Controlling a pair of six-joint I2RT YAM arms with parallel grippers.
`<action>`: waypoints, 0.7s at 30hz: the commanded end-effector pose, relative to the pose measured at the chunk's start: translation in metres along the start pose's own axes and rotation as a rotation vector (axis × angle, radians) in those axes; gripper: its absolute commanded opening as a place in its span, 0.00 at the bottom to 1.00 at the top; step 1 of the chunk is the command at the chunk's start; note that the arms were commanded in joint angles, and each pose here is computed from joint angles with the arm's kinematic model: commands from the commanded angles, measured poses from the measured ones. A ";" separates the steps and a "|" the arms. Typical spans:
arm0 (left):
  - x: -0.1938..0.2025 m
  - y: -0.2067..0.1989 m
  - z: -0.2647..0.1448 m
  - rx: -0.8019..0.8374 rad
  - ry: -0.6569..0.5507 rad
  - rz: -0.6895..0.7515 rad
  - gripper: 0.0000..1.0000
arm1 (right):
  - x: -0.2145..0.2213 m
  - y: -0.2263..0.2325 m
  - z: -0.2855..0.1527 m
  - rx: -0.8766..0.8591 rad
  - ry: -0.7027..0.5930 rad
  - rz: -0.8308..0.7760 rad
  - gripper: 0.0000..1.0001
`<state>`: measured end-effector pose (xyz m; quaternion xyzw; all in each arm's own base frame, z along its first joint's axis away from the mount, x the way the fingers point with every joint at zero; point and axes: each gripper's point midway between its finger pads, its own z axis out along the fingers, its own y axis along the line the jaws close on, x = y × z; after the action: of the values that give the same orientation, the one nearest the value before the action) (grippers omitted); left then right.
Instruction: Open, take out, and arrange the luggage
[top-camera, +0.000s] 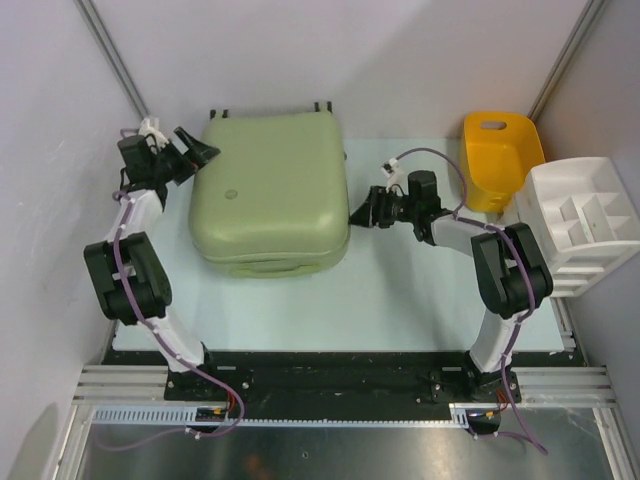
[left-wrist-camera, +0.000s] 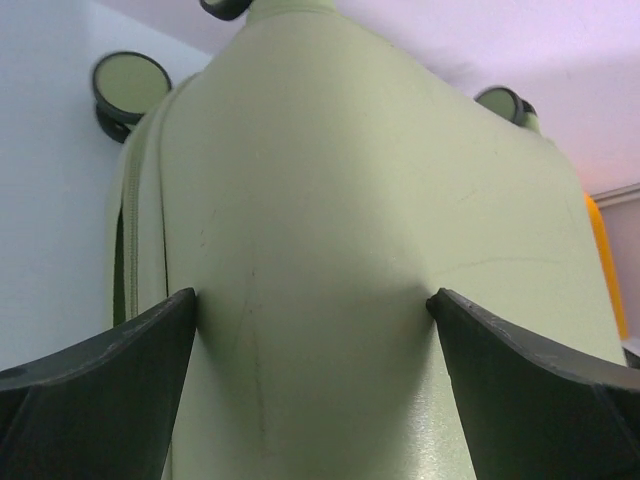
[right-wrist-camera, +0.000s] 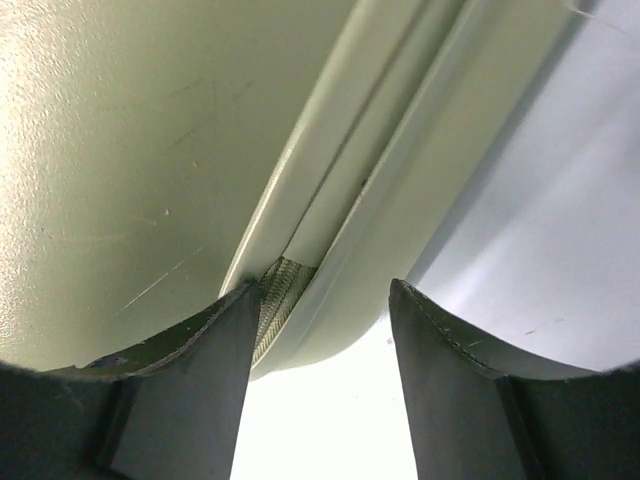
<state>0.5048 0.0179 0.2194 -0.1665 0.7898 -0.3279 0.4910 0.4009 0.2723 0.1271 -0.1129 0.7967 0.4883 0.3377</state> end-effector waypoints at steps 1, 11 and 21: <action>0.131 -0.107 0.011 0.360 0.473 -0.008 0.99 | 0.083 0.080 0.004 -0.197 0.294 -0.113 0.62; 0.129 -0.139 0.039 0.418 0.486 0.115 0.94 | 0.083 0.081 -0.038 -0.108 0.319 -0.254 0.64; 0.028 -0.109 -0.031 0.173 0.229 0.189 0.99 | 0.068 0.097 -0.055 -0.088 0.269 -0.443 0.64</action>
<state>0.5253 -0.0737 0.2412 0.0095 0.8234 -0.3230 0.4665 0.2774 0.2780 0.1484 -0.3202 0.7929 0.4368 0.2793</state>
